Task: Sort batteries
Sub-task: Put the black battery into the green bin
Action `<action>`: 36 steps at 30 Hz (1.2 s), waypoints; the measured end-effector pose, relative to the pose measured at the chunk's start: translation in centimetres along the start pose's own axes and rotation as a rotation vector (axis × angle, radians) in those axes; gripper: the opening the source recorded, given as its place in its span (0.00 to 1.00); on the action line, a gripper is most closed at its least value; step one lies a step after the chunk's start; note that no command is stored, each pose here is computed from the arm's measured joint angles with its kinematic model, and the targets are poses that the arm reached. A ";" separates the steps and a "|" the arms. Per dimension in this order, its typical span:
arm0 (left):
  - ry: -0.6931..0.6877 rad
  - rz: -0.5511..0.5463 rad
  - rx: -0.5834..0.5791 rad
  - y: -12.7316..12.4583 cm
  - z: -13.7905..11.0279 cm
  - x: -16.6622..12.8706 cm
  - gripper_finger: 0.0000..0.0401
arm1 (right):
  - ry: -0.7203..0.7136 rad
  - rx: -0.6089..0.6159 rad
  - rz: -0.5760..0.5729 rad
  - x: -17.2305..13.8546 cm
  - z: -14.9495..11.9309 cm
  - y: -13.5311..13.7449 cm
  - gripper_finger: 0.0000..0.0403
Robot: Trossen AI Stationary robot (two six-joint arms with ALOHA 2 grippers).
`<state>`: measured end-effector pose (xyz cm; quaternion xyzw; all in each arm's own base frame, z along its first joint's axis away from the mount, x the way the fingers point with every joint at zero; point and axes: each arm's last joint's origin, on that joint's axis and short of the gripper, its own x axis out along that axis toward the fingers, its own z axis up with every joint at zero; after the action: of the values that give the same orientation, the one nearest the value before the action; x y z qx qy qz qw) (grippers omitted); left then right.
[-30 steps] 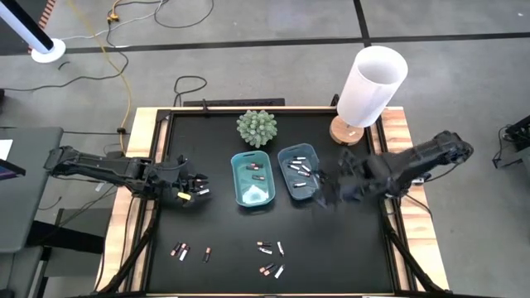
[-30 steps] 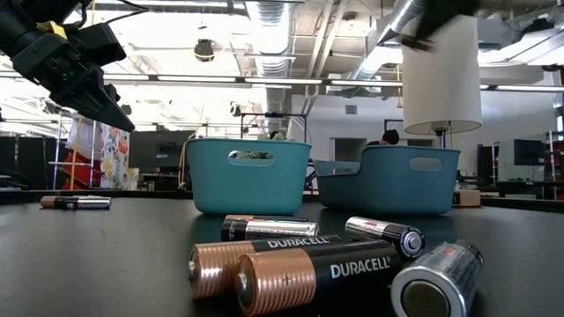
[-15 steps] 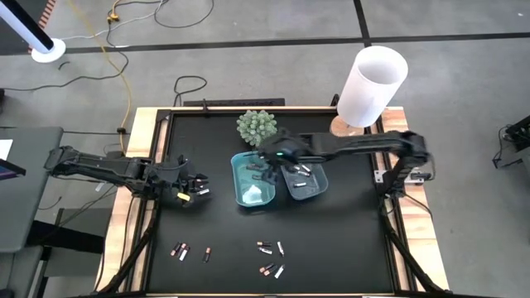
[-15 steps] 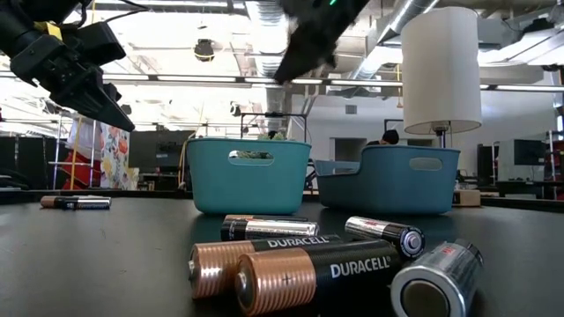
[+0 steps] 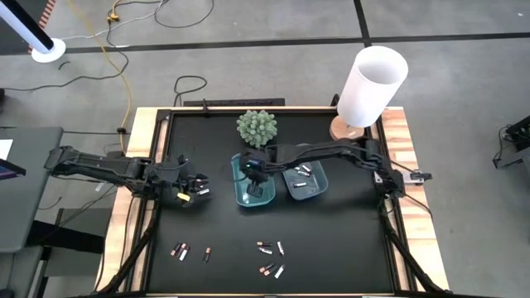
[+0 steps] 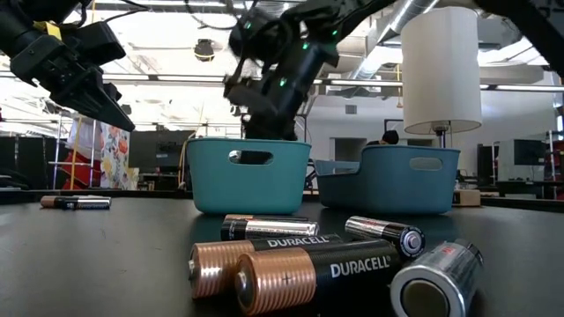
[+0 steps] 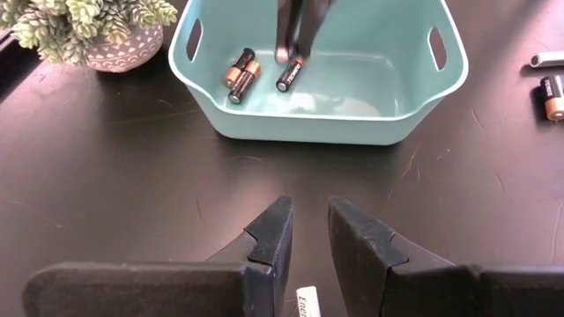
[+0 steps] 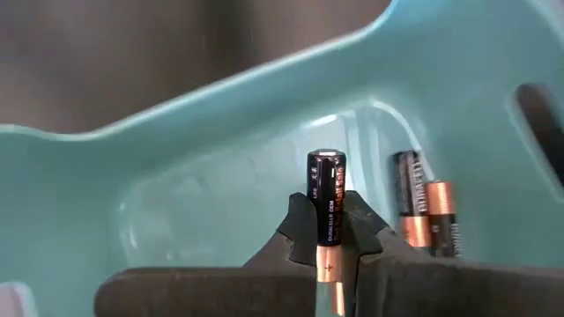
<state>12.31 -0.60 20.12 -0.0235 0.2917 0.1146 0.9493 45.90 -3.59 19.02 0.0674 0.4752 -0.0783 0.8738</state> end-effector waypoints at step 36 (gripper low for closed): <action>0.003 0.000 -0.003 0.0 0.0 0.0 0.18 | 0.126 0.000 -0.012 -6.5 0.5 -0.3 0.46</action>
<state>12.29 -0.60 20.10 -0.0252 0.2928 0.1153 0.9489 42.80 -3.53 24.77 0.0694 0.5295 -0.0792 0.8418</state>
